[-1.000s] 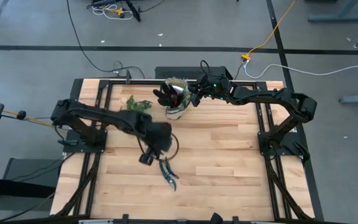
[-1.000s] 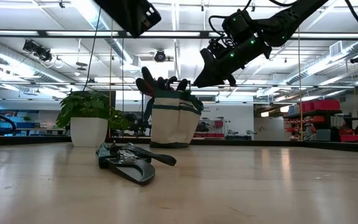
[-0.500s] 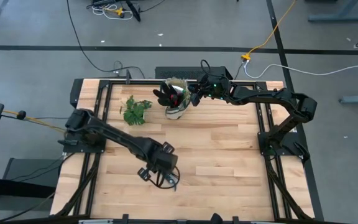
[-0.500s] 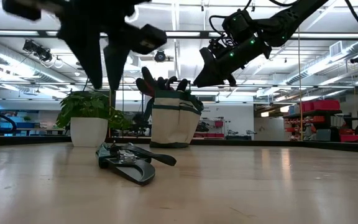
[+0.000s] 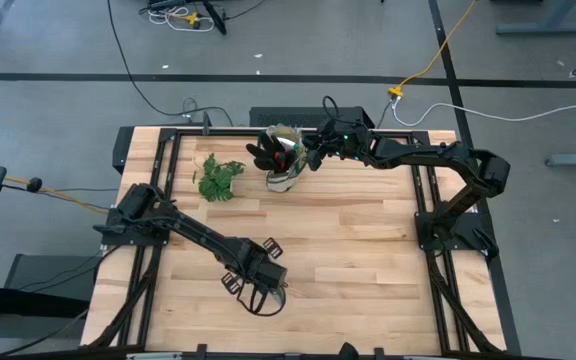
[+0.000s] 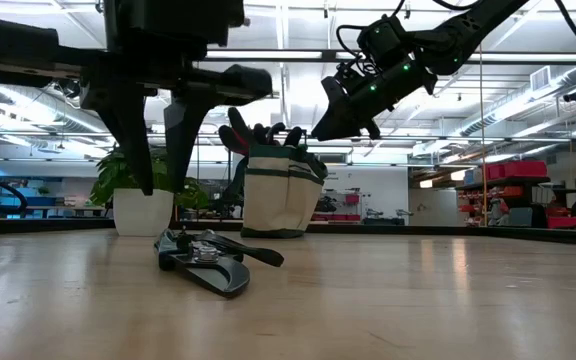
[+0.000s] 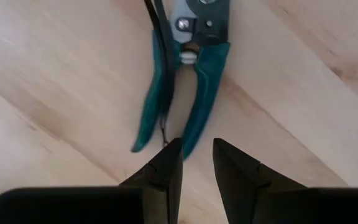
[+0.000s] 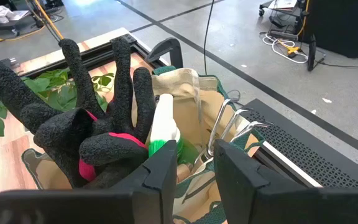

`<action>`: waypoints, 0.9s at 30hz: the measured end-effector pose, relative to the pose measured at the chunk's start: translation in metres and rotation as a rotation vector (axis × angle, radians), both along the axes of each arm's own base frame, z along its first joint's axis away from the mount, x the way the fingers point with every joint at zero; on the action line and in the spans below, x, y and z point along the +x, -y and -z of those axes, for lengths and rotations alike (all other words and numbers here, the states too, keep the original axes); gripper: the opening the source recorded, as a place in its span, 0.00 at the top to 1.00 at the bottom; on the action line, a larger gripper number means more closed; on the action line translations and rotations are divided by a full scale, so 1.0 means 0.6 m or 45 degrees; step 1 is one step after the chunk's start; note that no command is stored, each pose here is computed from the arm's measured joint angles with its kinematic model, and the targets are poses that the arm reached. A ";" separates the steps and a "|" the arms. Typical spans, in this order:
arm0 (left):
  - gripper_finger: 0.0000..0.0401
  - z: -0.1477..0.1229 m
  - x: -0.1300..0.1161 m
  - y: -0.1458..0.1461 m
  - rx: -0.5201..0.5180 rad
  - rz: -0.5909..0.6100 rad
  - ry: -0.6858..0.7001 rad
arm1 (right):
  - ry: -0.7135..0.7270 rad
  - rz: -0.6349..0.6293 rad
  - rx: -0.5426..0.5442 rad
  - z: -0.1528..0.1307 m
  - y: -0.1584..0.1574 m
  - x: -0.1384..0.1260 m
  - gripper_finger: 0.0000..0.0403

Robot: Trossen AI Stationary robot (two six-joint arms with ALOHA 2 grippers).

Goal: Pick & Place Garden tools in Gardening bag
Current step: Put the green shear scissors into the white gardening bag

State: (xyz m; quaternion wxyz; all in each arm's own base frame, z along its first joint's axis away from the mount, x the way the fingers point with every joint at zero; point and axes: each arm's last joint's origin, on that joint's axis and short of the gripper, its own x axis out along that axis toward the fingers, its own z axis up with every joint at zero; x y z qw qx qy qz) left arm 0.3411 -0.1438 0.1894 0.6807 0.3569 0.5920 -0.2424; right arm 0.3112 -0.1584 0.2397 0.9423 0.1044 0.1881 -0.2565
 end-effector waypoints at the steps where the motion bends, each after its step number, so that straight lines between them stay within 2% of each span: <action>1: 0.76 0.000 0.000 0.002 0.011 0.009 0.011 | 0.000 0.000 0.000 0.000 0.000 0.000 0.73; 13: 0.74 0.022 0.008 0.006 -0.004 0.011 -0.012 | -0.001 -0.001 0.001 0.000 0.000 0.000 0.73; 23: 0.52 0.046 0.013 0.011 0.023 0.016 -0.043 | -0.008 -0.002 0.005 0.001 0.000 0.000 0.73; 27: 0.46 0.053 0.016 0.011 0.019 0.014 -0.045 | -0.008 -0.004 0.006 0.001 0.000 0.000 0.73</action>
